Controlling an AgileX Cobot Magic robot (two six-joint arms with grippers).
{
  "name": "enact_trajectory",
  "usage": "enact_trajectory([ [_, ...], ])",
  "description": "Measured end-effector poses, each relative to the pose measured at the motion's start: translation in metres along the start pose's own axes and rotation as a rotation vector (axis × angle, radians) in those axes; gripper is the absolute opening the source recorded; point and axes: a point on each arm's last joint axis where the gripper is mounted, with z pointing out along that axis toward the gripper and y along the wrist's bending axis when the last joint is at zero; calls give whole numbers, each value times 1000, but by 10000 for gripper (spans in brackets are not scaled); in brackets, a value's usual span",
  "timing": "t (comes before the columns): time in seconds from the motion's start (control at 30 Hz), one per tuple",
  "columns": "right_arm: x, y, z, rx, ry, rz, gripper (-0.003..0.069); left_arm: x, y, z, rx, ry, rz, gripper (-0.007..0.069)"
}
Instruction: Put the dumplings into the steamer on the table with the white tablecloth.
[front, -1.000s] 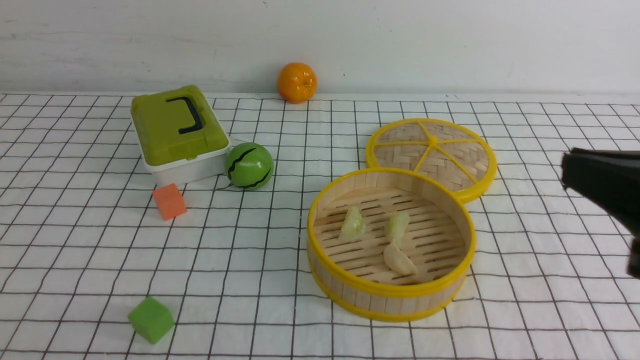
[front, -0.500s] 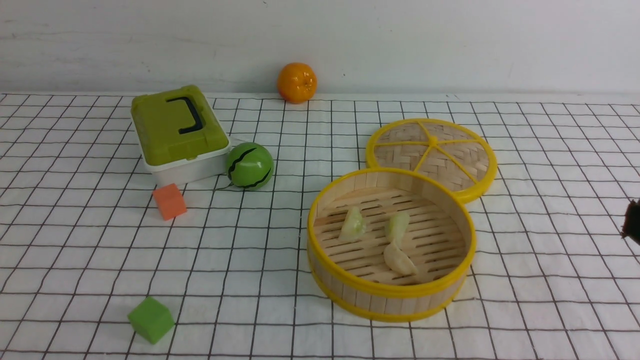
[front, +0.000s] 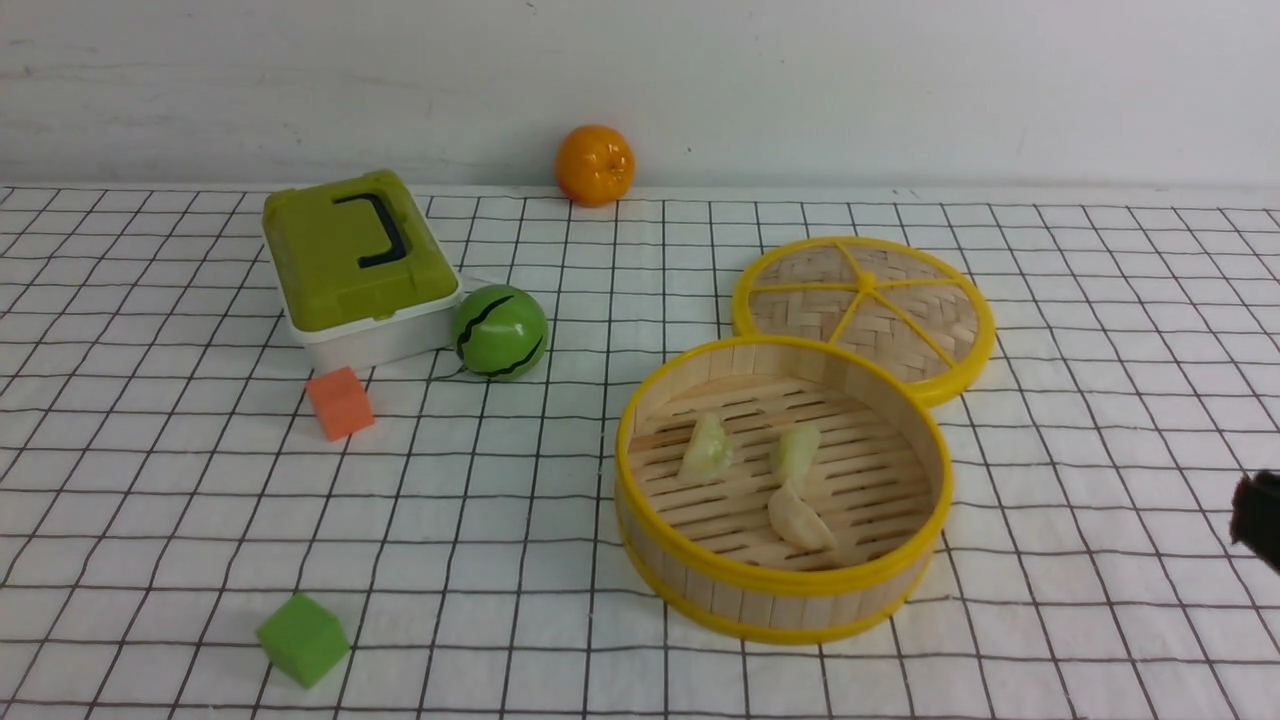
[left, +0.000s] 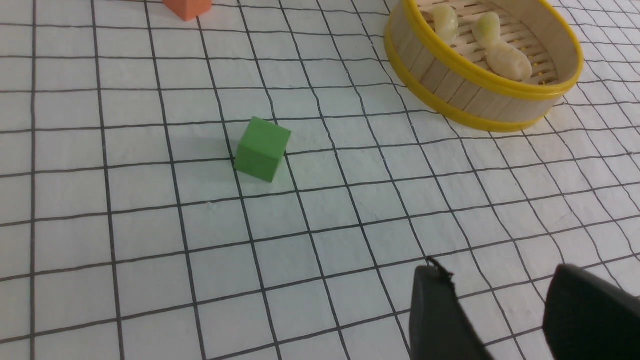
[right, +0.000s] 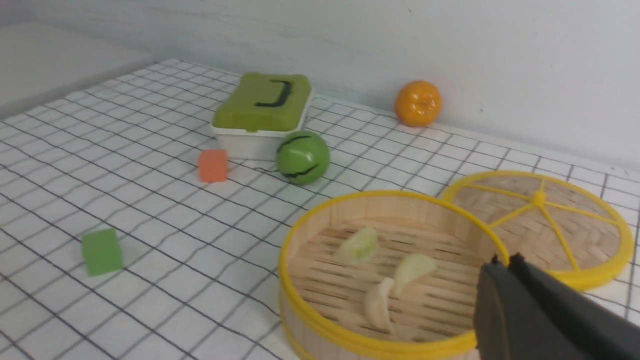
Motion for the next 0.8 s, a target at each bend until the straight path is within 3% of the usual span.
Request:
enact_trajectory([
  [0.1,21,-7,-5,65,-19,4,-24,0,0,0,0,0,0,302],
  [0.23,69,-20,-17,261,-50,18,-24,0,0,0,-1,2,0,302],
  [0.33,97,-27,-25,328,-66,28,-24,0,0,0,-1,3,0,302],
  [0.53,115,-36,-30,544,-40,62,-24,1,0,0,-3,7,0,302],
  [0.8,129,-37,-32,574,103,106,-24,1,0,0,-4,7,0,302],
])
